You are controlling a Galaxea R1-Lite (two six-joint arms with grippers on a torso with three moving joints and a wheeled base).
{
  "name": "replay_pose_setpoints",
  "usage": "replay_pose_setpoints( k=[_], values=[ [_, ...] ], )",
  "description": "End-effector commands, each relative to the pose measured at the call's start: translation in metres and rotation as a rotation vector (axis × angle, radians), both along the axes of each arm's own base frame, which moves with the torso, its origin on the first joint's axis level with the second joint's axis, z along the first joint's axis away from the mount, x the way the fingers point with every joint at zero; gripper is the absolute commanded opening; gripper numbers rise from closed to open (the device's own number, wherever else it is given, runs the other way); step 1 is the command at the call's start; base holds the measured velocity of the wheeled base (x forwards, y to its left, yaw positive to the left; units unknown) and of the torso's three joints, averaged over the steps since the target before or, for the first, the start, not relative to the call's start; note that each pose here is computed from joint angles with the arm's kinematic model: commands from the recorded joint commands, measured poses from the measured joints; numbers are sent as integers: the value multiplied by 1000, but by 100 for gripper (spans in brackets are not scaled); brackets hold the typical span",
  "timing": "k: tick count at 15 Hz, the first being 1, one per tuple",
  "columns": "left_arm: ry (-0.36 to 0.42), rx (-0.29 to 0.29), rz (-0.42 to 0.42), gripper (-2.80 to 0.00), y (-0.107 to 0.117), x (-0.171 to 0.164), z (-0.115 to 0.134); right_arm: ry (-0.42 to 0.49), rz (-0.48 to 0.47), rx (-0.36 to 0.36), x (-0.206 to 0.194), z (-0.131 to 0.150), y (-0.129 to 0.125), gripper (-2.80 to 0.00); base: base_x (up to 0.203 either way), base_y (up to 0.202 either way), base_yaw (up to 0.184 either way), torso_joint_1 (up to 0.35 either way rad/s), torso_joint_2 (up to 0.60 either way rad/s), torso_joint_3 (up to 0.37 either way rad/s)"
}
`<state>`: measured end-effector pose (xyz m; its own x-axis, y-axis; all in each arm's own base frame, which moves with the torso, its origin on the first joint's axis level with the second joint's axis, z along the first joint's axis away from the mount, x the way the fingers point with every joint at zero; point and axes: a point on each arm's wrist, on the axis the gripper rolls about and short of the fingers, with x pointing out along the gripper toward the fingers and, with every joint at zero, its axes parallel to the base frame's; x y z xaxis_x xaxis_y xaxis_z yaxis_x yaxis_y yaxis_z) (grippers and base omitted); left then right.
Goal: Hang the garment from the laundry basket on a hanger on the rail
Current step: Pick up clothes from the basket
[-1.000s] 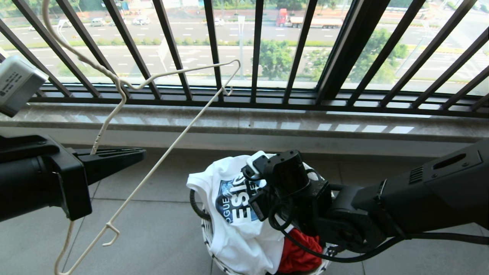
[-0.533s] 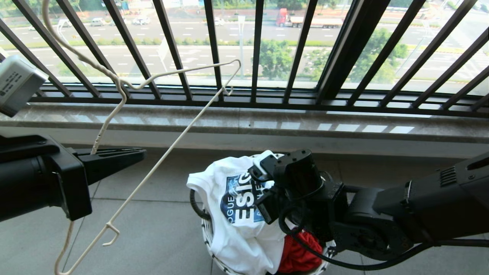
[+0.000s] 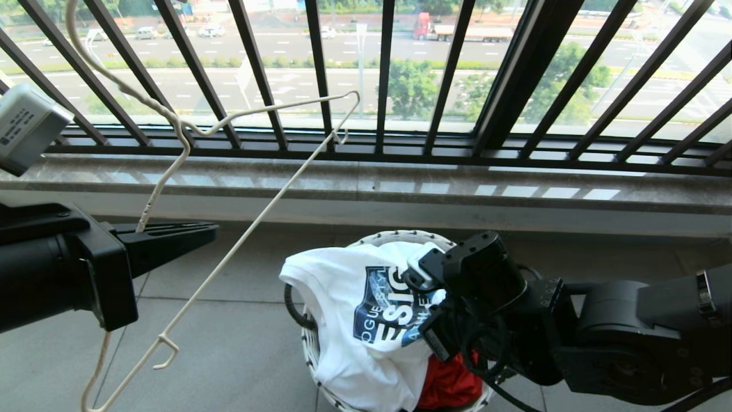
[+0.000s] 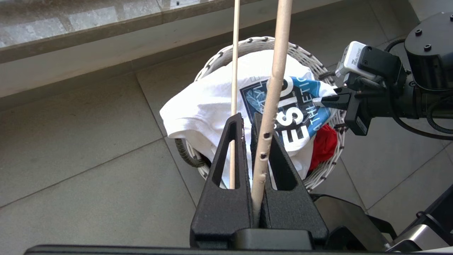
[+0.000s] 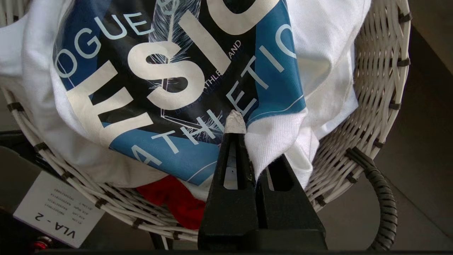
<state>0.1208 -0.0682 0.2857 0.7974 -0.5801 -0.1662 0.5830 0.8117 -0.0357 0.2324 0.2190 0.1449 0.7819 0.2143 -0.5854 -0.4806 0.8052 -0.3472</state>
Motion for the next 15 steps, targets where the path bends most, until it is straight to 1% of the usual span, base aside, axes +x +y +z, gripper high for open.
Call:
replay_pose_setpoints(
  k=[1, 4, 9, 11, 15],
  values=[
    [-1, -1, 0, -280, 0, 0, 0, -2, -33, -12, -4, 6, -14, -280, 0, 0, 0, 0, 0, 0],
    [-3, -2, 0, -280, 0, 0, 1, 49, -58, -63, -11, 6, -31, -280, 0, 0, 0, 0, 0, 0],
    [-8, -5, 0, -280, 1, -1, 1, 131, -125, -151, -12, -9, -55, -280, 0, 0, 0, 0, 0, 0],
    [-8, -5, 0, -280, 1, -1, 1, 155, -117, -186, -15, -14, -58, -280, 0, 0, 0, 0, 0, 0],
    [-11, -6, 2, -280, 1, -2, 2, 196, -113, -226, -12, -30, -56, -280, 0, 0, 0, 0, 0, 0]
  ],
)
